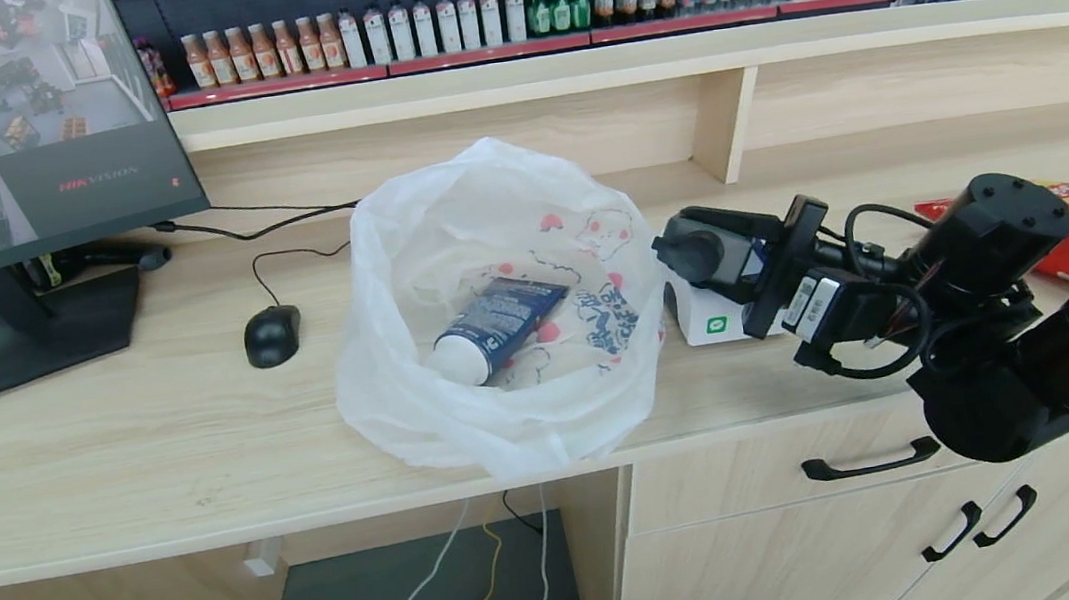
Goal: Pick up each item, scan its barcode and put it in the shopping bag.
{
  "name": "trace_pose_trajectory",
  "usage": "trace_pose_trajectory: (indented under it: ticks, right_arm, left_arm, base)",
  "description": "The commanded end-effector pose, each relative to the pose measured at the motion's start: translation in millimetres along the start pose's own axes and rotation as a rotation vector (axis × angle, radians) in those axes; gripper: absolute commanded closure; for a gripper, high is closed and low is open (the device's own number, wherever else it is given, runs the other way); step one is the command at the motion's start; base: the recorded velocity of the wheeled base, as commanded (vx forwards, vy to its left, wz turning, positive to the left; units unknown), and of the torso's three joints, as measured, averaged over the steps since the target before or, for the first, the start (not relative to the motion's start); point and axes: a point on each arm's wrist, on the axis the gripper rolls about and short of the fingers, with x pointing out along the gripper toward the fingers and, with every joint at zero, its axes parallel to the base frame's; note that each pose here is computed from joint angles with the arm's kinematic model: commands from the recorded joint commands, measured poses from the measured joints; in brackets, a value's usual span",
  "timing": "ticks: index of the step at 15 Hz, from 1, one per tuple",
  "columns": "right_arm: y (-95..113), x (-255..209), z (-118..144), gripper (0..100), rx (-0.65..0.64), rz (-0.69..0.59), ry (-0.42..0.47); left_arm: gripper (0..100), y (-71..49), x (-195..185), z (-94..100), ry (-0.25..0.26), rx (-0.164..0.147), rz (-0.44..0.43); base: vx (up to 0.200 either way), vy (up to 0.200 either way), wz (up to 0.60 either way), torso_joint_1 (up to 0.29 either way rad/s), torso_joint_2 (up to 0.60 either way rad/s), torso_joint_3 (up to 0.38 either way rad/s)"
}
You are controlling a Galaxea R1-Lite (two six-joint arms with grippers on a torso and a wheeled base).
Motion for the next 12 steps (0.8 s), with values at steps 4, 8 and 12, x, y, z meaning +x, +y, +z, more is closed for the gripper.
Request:
trace_pose_trajectory:
  ticks: [4,8,12]
  right_arm:
    - [-13,0,34,100,0.098,-0.048,0.012]
    - [-13,19,87,100,0.324,-0.125,-0.003]
    - [-6,25,118,100,0.613,-0.200,0.047]
  left_arm:
    - [0,0.0,0,0.0,-0.001,0.000,0.001]
    - [0,0.0,0,0.0,-0.001,0.000,0.001]
    - [0,0.0,0,0.0,-0.001,0.000,-0.001]
  base:
    - [0.000,0.000,0.00,0.000,0.00,0.000]
    - [0.000,0.000,0.00,0.000,0.00,0.000]
    - [0.000,0.000,0.00,0.000,0.00,0.000]
